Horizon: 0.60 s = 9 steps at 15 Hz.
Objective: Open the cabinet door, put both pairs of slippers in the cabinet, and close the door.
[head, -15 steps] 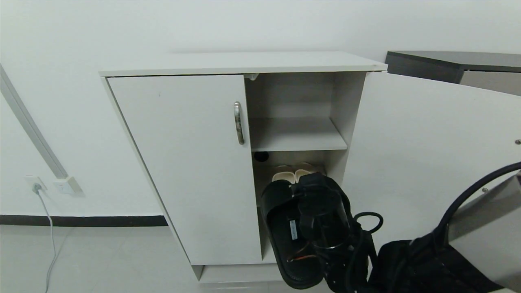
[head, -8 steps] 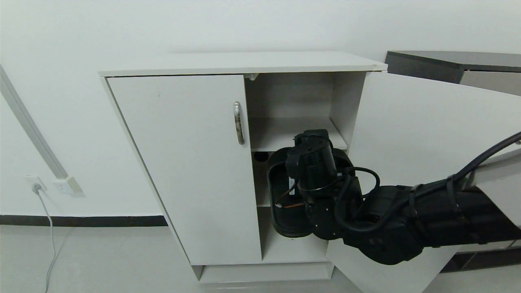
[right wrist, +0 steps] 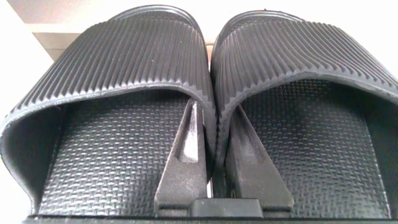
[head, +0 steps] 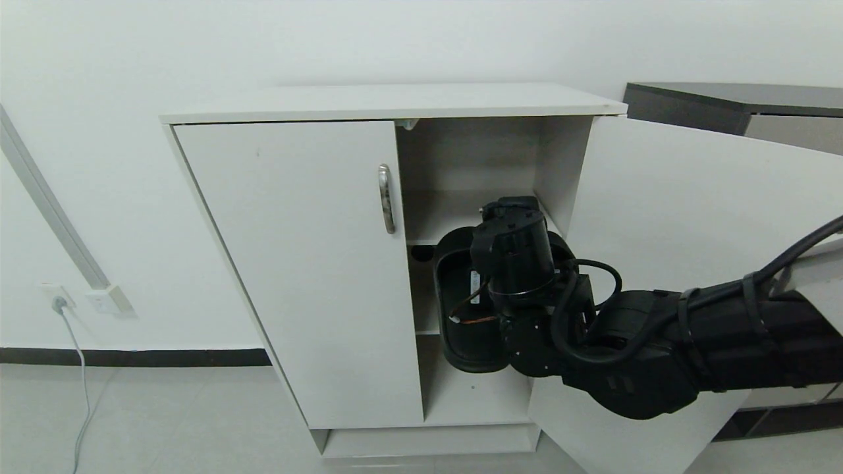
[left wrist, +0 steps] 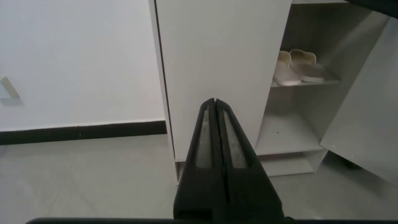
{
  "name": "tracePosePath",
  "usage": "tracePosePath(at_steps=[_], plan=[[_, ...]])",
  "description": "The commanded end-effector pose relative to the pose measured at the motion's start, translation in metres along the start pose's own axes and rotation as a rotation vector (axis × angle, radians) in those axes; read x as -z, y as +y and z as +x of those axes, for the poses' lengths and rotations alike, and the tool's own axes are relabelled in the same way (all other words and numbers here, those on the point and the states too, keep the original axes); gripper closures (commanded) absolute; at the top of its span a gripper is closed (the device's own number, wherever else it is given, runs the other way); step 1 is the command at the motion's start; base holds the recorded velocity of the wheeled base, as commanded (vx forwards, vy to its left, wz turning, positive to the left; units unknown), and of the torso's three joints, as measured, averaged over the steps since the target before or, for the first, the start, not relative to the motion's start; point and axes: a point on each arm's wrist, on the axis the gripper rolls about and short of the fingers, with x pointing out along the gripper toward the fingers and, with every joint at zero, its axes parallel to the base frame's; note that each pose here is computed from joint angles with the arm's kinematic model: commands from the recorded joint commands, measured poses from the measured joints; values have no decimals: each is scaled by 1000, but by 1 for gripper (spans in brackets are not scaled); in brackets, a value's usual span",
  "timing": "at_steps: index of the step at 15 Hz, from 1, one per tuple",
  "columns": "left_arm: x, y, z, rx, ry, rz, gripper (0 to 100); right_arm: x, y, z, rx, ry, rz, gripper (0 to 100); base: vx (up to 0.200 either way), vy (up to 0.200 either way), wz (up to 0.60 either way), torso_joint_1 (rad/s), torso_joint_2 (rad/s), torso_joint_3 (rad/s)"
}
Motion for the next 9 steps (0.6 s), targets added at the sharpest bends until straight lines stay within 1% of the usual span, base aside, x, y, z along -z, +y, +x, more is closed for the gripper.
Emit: tracePosePath(at_steps=[1,2,9], plan=[[0,0,0,0,0,0,100,-4,-1,-3,-4,-6,8,100,0,0,0,0,0,0],[0,0,0,0,-2,0,100,-4,-1,-3,-2,-7,9,100,0,0,0,0,0,0],[0,0,0,0,0,0,100,3,-1,-4,-6,7,-4,100,200,0,0,1,3,0]])
